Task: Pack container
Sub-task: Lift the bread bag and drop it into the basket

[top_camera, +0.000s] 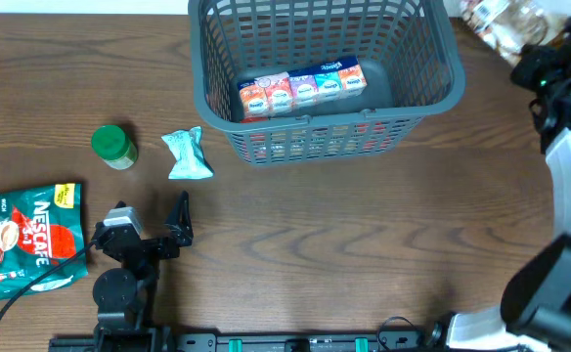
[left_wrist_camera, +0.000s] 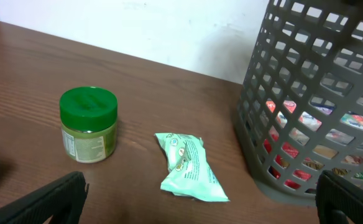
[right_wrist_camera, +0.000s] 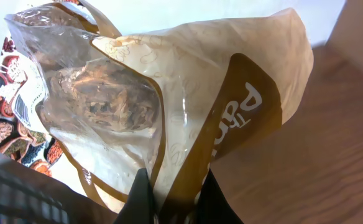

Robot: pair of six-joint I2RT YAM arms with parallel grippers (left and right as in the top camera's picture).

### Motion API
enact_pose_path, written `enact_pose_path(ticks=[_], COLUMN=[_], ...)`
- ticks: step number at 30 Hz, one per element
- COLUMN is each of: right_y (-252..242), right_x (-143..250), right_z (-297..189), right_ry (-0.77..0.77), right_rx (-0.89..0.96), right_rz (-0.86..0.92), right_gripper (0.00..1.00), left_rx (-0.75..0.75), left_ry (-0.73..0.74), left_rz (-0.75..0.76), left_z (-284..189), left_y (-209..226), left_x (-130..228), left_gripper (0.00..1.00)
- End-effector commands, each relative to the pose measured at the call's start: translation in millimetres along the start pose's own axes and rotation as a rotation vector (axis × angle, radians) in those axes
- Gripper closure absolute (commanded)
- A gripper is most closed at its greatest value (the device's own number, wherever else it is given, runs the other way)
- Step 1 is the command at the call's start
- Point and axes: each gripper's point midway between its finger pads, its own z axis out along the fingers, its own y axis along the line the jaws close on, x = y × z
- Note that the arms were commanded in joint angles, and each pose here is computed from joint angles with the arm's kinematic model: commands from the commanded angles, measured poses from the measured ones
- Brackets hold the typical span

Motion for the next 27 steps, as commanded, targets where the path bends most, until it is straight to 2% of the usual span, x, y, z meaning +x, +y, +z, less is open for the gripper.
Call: enact_pose_path(ticks=[1, 4, 8, 11, 15, 19, 27], right_y=[18, 42, 104, 156, 201, 221, 226], right_x=[-45, -65, -76, -70, -50, -26, 5], right_z=[-39, -64, -97, -122, -147, -162, -166], right_ry=[-0.13, -0.198, -0.258, -0.282, -0.258, -0.234, -0.146], right_rx=[-0.017, -0.064, -0.277, -0.496, -0.732, -0.879, -0.955], right_rz=[0.006, -0.026, -0.222, -0.337, -0.417, -0.54, -0.597], right_gripper=[0.99, 0.99, 0.99, 0.99, 0.99, 0.99, 0.99], left_rx=[-0.019, -0.019, -0.019, -0.019, -0.019, -0.019, -0.019], left_ry=[0.039, 0.039, 0.039, 0.039, 0.039, 0.039, 0.039], left_rz=[-0.006, -0.006, -0.006, -0.006, -0.006, -0.006, -0.006], left_z=[2, 2, 2, 2, 2, 2, 2], left_y=[5, 5, 5, 5, 5, 5, 5], left_x=[16, 16, 16, 16, 16, 16, 16], left_gripper=[0.01, 0.02, 0.01, 0.01, 0.01, 0.01, 0.01])
